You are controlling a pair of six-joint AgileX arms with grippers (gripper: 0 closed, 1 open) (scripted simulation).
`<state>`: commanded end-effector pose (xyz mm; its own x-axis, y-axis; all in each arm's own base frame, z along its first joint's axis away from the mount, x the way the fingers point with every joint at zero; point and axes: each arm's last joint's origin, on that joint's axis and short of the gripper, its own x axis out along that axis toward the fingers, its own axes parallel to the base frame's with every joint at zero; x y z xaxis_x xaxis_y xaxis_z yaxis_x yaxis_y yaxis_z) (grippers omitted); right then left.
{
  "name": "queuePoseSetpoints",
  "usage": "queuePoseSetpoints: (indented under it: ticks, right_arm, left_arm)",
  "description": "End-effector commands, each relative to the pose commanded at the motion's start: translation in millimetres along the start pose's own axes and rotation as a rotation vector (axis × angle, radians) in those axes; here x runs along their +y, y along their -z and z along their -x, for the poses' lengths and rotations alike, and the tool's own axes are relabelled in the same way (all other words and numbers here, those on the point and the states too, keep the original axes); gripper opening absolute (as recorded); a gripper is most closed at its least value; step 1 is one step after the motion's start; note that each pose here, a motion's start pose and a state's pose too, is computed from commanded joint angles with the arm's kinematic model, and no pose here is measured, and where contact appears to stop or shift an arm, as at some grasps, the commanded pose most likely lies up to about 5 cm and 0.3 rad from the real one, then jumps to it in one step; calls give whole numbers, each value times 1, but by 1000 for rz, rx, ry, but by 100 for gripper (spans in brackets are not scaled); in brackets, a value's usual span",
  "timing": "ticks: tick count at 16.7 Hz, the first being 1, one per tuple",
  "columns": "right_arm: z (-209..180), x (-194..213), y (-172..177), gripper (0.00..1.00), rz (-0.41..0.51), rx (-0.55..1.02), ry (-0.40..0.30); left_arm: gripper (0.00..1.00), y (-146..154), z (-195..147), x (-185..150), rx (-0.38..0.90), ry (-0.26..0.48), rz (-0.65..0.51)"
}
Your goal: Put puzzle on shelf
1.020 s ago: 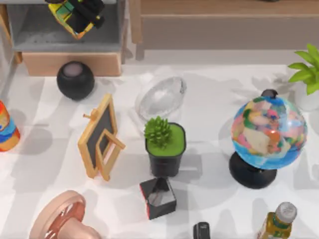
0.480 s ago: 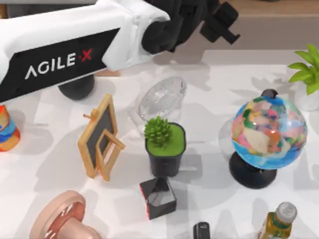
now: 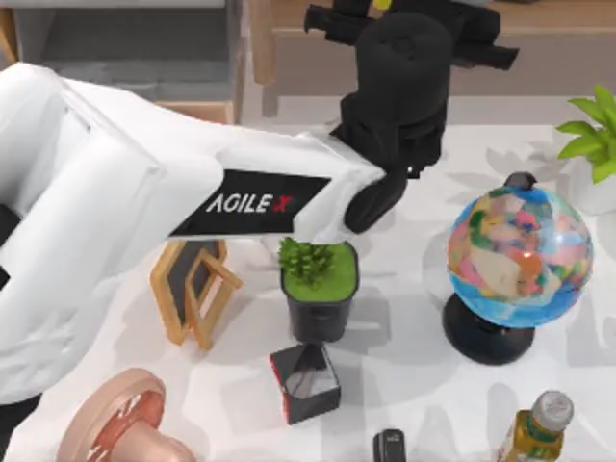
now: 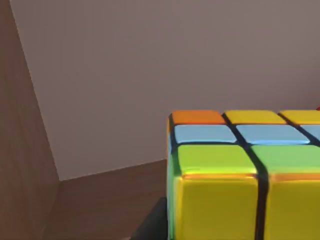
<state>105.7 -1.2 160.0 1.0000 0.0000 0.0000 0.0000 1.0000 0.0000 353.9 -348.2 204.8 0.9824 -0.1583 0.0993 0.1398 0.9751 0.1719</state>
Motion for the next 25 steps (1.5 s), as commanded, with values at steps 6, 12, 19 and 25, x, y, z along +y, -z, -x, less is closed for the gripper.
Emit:
queuePoseSetpoints:
  ticks: [6, 12, 19, 25]
  right_arm:
    - [0, 0, 0, 100, 0, 0, 0]
    - [0, 0, 0, 100, 0, 0, 0]
    - [0, 0, 0, 100, 0, 0, 0]
    - [0, 0, 0, 100, 0, 0, 0]
  left_arm:
    - [0, 55, 5, -8, -71, -138, 145]
    - [0, 59, 6, -8, -74, -147, 153]
    - [0, 38, -15, -17, -124, -106, 168]
    - [0, 41, -70, -6, -105, -112, 154]
